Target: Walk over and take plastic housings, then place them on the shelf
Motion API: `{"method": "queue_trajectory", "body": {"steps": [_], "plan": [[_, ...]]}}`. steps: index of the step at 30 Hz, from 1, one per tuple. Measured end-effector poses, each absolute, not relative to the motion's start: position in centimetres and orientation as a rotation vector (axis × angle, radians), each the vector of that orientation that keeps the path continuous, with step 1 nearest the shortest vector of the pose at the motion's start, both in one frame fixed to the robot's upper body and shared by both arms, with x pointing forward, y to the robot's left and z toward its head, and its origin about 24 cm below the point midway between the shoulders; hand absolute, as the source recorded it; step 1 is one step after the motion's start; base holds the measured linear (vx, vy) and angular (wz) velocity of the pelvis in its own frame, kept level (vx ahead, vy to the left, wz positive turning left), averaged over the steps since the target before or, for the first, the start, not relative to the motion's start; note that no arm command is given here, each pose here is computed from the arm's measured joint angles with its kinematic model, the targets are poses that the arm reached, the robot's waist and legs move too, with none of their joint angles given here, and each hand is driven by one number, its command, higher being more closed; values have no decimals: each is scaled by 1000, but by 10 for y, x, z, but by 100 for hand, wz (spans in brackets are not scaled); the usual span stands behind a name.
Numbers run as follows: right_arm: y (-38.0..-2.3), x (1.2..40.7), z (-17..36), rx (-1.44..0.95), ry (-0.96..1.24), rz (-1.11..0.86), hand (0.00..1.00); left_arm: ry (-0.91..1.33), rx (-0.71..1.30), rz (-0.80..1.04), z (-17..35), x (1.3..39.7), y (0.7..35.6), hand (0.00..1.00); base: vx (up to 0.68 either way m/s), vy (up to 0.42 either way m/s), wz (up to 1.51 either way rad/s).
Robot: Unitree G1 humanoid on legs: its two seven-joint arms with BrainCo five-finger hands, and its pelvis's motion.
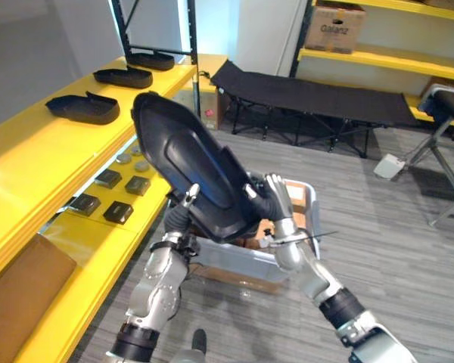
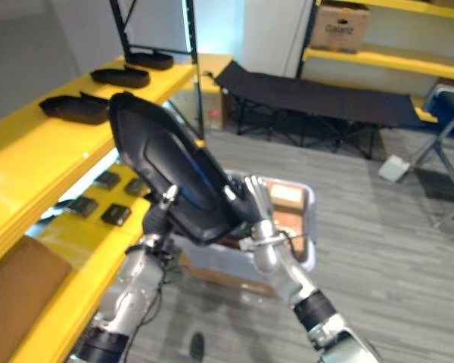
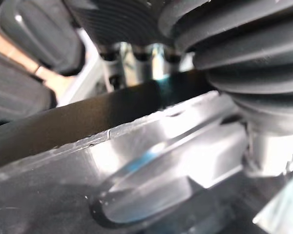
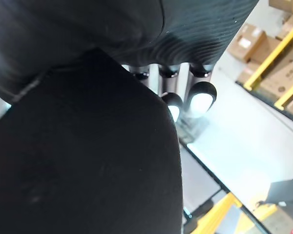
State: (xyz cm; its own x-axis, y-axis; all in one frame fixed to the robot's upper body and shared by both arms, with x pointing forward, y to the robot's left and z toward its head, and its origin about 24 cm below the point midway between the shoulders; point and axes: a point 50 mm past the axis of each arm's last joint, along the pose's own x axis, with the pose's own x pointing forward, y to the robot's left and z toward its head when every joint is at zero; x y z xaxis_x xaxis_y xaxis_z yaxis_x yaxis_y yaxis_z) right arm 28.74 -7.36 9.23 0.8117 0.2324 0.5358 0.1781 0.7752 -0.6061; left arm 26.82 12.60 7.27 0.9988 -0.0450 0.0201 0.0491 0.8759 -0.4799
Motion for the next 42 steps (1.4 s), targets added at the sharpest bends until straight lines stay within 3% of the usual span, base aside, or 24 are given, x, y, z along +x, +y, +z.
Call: {"method": "queue_trajectory", "body": {"steps": [21, 22, 32, 39, 42], "plan": [[-64, 268, 86, -586, -619, 11, 100, -45, -563, -57, 72, 263, 127, 100, 1, 2, -3], [-64, 267, 87, -585, -620, 10, 0, -48, -563, -56, 73, 263, 127, 100, 0, 0, 0], [-51, 248, 95, -389, -668, 48, 0, -206, -592, -23, 96, 260, 131, 100, 0, 0, 0], [-53, 243, 103, -242, -609, 48, 0, -322, -464, 56, 116, 254, 125, 100, 0, 0, 0], [-65, 247, 107, -77, -487, 57, 0, -352, -369, 115, 118, 254, 128, 100, 5, 12, -5]]}}
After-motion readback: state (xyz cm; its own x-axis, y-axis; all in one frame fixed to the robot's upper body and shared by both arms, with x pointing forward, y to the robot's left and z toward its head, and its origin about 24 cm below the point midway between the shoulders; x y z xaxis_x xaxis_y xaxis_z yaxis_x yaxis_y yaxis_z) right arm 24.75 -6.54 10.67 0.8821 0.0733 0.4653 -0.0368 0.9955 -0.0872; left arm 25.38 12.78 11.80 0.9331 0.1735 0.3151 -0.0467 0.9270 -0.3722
